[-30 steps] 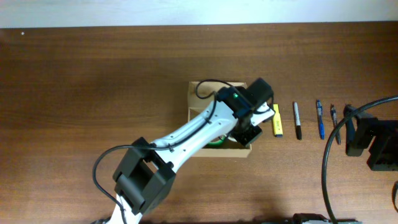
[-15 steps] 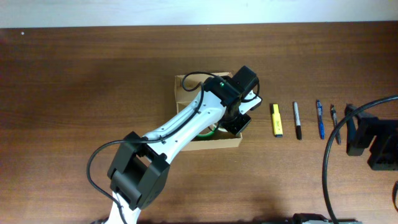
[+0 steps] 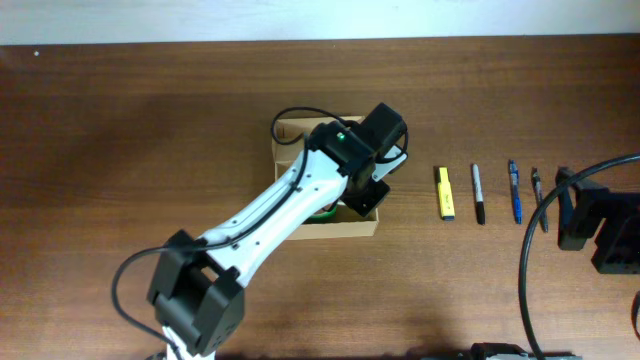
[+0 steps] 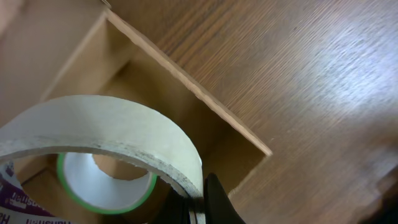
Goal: Pack container
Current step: 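Carry white tape with left gripper and place it in box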
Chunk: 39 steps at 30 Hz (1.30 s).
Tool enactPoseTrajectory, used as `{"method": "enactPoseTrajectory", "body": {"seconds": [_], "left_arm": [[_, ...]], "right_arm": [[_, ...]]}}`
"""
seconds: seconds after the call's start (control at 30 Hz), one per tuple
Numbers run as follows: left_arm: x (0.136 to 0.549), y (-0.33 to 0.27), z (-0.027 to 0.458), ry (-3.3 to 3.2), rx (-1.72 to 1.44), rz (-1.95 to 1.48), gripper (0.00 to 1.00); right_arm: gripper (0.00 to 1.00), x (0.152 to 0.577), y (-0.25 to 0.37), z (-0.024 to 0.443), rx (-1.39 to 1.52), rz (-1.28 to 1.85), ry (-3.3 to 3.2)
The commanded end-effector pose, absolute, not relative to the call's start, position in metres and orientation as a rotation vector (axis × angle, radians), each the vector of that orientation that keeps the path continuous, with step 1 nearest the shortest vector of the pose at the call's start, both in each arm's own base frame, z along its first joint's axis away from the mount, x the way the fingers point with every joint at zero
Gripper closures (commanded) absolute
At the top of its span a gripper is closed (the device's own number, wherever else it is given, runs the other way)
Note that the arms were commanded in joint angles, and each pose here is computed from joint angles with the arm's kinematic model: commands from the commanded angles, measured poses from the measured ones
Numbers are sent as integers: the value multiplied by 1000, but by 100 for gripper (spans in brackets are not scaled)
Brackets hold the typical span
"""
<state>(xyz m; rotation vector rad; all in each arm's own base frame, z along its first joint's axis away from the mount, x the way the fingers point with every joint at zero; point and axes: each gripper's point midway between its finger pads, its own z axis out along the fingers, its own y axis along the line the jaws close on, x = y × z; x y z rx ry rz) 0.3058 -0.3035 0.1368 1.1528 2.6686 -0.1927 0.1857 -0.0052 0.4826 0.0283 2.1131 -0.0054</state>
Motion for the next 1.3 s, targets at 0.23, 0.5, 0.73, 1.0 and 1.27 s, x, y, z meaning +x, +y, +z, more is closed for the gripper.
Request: {"method": "enactPoseTrajectory", "body": {"seconds": [0.23, 0.5, 0.73, 1.0, 1.27], "left_arm": [[308, -299, 152, 2616, 1140, -192, 98], [304, -290, 120, 2652, 1149, -147, 98], [304, -290, 98, 2647, 1147, -150, 98], [311, -298, 97, 2619, 1137, -170, 98], [309, -308, 80, 2639, 1163, -224, 98]], "right_arm": [[1, 185, -10, 481, 41, -33, 2119], [1, 184, -9, 481, 39, -28, 2121], [1, 184, -7, 481, 33, -18, 2121], [1, 184, -6, 481, 28, -8, 2121], [1, 184, -6, 481, 28, -8, 2119]]}}
